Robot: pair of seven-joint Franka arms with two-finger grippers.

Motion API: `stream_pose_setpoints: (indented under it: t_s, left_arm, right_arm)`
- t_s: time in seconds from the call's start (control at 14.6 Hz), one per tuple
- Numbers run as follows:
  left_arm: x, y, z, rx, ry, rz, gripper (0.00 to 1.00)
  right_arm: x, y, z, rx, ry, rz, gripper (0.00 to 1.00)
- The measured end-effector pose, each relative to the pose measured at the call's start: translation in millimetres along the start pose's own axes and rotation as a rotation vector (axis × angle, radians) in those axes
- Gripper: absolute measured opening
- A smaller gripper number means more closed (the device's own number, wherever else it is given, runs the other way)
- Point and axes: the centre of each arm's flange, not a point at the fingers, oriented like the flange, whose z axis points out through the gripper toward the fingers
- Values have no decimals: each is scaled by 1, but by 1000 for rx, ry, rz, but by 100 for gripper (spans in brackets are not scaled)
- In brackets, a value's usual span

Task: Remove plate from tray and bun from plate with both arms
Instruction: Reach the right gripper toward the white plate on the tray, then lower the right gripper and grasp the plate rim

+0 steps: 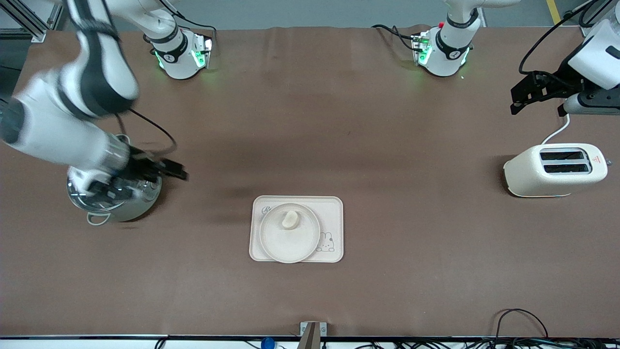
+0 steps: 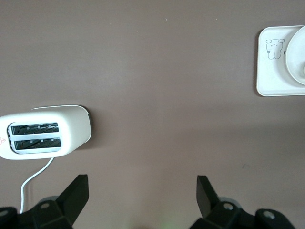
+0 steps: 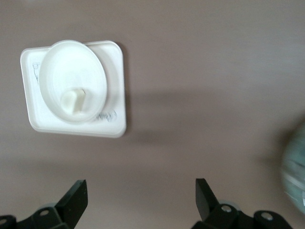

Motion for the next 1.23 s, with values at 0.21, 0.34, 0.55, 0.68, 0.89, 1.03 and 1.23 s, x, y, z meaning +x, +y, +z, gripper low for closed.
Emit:
stream_pose_setpoints:
  t_s: [0.21, 0.34, 0.55, 0.68, 0.89, 1.03, 1.23]
  left_arm:
    - [0, -1, 1, 0, -1, -1, 100]
    - [0, -1, 1, 0, -1, -3, 100]
    - [1, -6, 1, 0, -2, -11, 100]
    - [1, -7, 1, 0, -3, -13, 100]
    - [1, -7, 2, 0, -5, -13, 100]
    - [2, -7, 2, 0, -6, -13, 100]
    - [2, -7, 3, 0, -8, -12, 100]
  right_arm:
    - [27, -15, 113, 59, 68, 79, 100]
    - [39, -34, 161, 84, 101, 96, 100]
    - [53, -56, 202, 104, 121, 91, 96]
    - [57, -66, 218, 101, 128, 72, 83]
    - [56, -69, 232, 94, 120, 64, 79]
    - [55, -69, 239, 88, 124, 61, 73]
    - [51, -76, 248, 84, 125, 50, 50]
